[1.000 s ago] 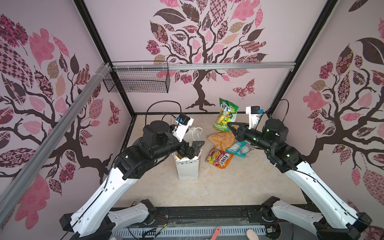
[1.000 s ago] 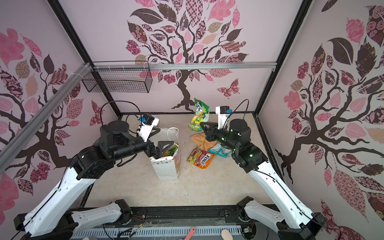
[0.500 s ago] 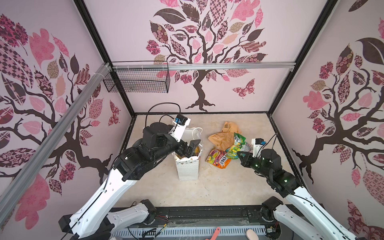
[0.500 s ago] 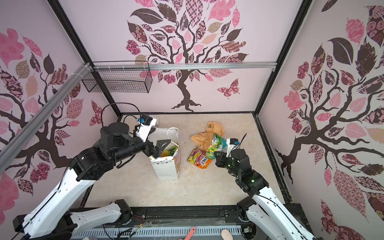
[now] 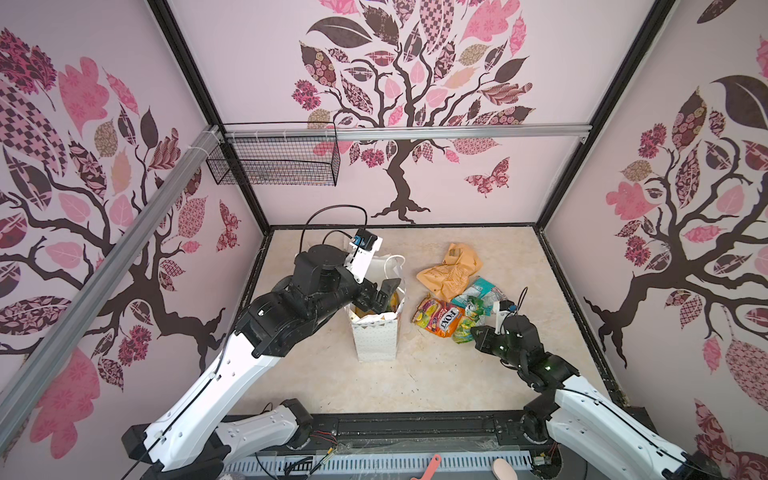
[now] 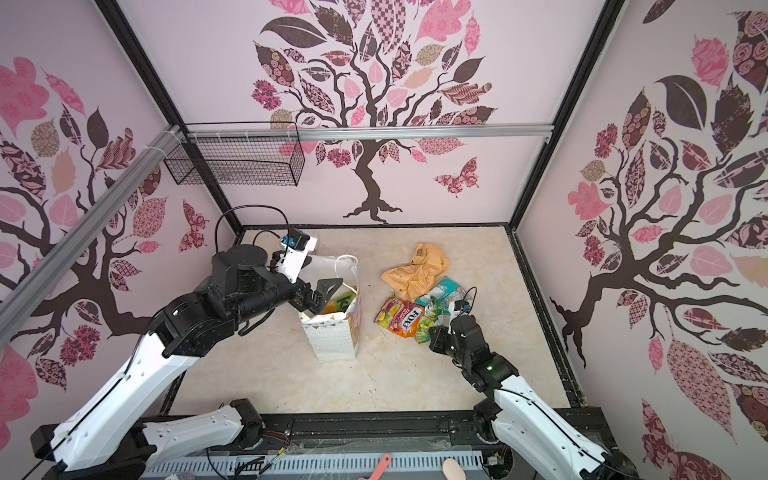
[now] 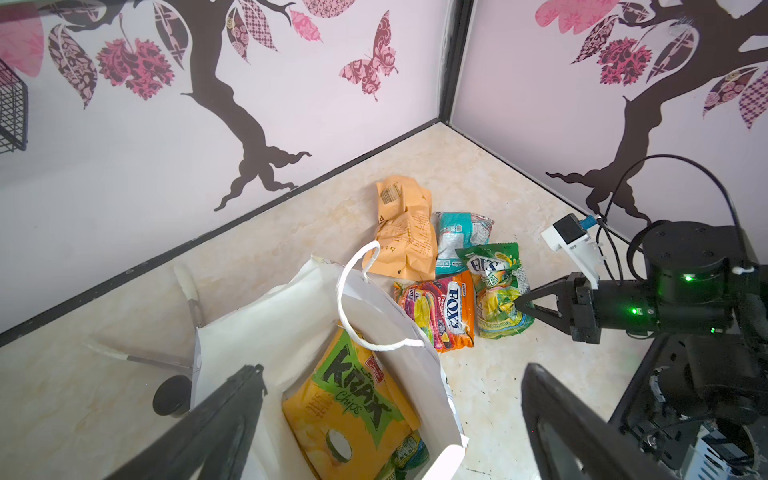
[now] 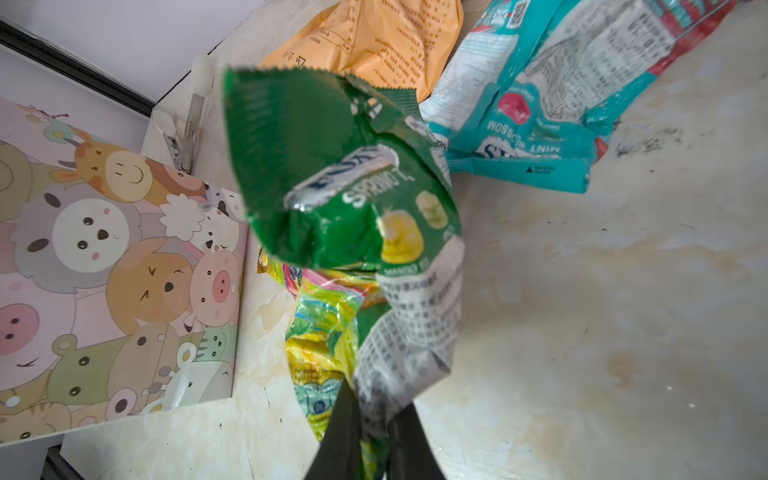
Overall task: Take the snacks out of the paper bag
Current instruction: 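Carry the Spring Tea pack with the right gripper beside the FOX'S fruits pack, then lower the held pack onto the table and open the right gripper, then move the right gripper back toward the bag while the left lowers into it, then close the left gripper on the top of the yellow KRAK chips pack, then lift the KRAK chips pack up out of the bag with the left gripper, then grasp the raised KRAK pack with the right gripper from the left gripper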
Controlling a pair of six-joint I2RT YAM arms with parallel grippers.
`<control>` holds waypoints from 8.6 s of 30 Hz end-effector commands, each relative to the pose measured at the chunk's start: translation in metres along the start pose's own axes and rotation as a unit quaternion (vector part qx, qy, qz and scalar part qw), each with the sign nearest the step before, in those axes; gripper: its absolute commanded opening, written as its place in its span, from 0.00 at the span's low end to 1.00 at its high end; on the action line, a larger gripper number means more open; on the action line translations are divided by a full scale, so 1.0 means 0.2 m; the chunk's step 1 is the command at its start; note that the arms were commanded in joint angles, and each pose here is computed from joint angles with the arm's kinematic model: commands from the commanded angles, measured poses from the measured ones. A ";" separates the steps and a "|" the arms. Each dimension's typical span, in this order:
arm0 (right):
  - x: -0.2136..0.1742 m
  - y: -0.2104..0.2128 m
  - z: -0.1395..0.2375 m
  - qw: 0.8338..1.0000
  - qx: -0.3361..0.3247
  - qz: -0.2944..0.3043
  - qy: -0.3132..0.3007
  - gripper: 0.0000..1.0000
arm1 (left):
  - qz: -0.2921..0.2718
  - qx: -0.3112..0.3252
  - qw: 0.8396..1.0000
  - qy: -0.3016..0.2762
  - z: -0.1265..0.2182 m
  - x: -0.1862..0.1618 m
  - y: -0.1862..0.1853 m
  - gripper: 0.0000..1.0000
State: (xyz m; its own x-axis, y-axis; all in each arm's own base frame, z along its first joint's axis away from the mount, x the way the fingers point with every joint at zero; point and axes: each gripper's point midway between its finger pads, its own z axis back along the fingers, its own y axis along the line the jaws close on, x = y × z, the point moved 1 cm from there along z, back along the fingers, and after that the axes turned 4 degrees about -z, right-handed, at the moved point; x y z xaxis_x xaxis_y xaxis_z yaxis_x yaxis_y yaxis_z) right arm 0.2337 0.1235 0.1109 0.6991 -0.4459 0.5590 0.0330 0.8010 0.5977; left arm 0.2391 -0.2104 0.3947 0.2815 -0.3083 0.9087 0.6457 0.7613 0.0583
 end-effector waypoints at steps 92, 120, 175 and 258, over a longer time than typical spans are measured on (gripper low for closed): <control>0.06 1.14 0.46 0.929 0.346 0.105 0.079 0.99 | 0.181 0.113 0.893 0.396 -0.80 -1.28 0.17 0.85; 0.04 1.12 0.44 0.933 0.335 0.104 0.084 0.99 | 0.174 0.116 0.852 0.481 -0.96 -1.82 0.13 0.53; 0.06 1.11 -0.06 0.971 0.205 0.080 0.092 1.00 | 0.132 0.176 0.933 0.283 -0.52 -0.74 0.35 0.00; 0.55 1.61 0.66 0.917 0.382 0.101 -0.048 0.80 | -0.222 0.096 0.968 -0.061 -0.14 0.29 -0.30 0.00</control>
State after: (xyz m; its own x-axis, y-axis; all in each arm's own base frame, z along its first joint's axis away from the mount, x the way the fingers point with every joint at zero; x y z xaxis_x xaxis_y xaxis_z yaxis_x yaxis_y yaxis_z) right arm 0.2312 0.2722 0.4329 0.5563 -0.3879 0.7349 -0.6065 0.4150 0.6781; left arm 0.2383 -0.2900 0.4249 -0.0628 -0.5975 0.7994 0.5414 0.6525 0.5303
